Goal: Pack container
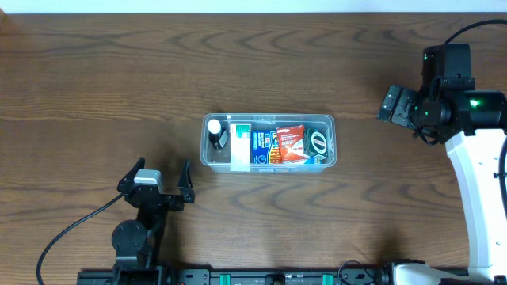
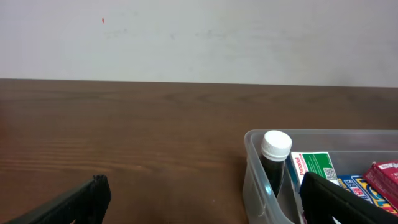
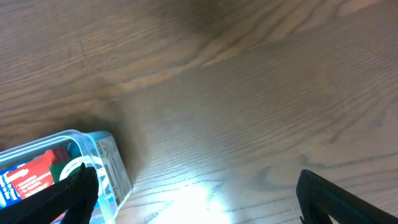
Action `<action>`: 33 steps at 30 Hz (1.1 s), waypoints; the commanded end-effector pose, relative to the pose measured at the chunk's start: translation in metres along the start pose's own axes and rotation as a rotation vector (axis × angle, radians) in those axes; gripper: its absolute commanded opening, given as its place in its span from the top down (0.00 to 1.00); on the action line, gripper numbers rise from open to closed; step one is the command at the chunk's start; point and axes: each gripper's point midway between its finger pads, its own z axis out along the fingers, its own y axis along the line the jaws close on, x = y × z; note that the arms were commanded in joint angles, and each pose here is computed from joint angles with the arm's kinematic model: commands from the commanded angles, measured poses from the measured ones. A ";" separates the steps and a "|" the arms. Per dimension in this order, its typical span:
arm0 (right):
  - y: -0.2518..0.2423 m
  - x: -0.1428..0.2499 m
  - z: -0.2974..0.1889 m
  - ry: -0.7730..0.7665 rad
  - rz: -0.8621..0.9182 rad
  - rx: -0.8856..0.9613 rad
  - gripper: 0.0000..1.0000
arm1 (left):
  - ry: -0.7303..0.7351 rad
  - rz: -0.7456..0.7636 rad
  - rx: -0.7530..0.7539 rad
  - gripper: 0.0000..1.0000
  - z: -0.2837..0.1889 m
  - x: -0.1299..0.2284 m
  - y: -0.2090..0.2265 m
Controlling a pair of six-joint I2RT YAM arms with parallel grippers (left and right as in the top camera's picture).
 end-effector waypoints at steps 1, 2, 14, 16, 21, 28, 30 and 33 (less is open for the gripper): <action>-0.002 -0.001 0.001 0.002 0.006 0.007 0.01 | 0.049 0.004 -0.006 0.02 0.001 0.016 0.002; -0.002 -0.001 0.001 0.002 0.006 0.007 0.01 | 0.049 0.004 -0.007 0.02 0.001 0.016 0.002; -0.002 -0.001 0.002 0.003 0.006 0.008 0.01 | 0.049 0.004 -0.007 0.02 0.001 0.016 0.002; -0.002 -0.001 0.002 0.003 0.005 0.008 0.01 | 0.049 0.004 -0.006 0.02 0.001 0.016 0.002; -0.004 -0.003 -0.020 -0.060 0.015 -0.018 0.01 | 0.049 0.004 -0.006 0.02 0.001 0.016 0.002; -0.014 0.003 -0.069 -0.284 0.048 -0.109 0.01 | 0.049 0.004 -0.007 0.02 0.001 0.016 0.002; -0.012 0.005 -0.080 -0.398 0.039 -0.173 0.01 | 0.049 0.004 -0.006 0.02 0.001 0.016 0.002; -0.004 0.012 -0.089 -0.535 -0.041 -0.270 0.01 | 0.049 0.004 -0.007 0.02 0.001 0.016 0.002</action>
